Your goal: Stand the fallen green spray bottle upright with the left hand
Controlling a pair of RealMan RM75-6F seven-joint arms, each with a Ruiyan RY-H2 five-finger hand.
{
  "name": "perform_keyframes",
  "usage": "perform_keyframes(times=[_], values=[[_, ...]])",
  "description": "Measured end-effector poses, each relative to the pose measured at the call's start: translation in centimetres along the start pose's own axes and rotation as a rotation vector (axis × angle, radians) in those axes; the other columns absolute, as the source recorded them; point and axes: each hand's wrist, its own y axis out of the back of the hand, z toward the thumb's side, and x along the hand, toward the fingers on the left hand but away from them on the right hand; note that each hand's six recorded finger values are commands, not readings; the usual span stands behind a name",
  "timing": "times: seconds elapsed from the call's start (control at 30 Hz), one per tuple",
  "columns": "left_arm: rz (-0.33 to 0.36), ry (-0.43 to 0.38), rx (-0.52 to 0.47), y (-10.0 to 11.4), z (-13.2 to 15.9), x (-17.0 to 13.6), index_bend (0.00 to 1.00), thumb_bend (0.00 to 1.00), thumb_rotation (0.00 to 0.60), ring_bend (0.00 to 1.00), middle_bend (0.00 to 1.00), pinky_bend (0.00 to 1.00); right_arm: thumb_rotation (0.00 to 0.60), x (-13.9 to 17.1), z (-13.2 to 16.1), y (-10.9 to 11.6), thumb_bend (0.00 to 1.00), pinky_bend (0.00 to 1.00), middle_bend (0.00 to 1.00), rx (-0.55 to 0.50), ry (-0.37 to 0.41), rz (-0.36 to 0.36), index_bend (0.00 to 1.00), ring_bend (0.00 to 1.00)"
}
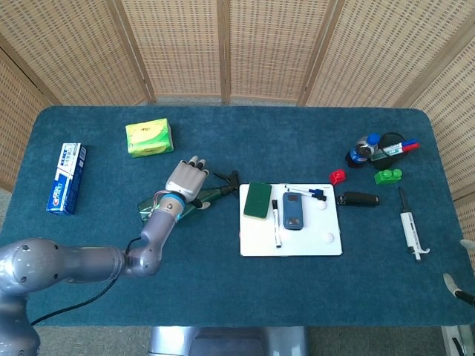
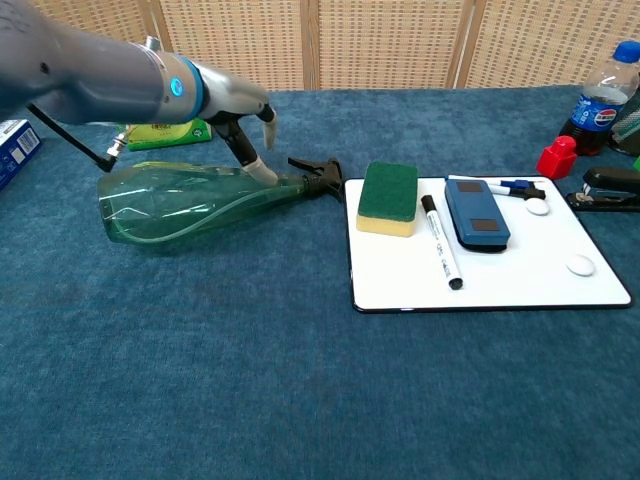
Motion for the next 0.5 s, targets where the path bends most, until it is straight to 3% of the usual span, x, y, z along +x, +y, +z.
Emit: perform_keyframes(times=[0.5], values=[[-0.044, 0.000, -0.010, -1.2, 3.1, 2.0, 0.25, 0.26, 0.331, 0.00, 0.06, 0.25, 0.600, 0.5, -0.8, 0.5, 0.31, 0.05, 0.30, -0.007, -0.023, -0.012, 0.24, 0.02]])
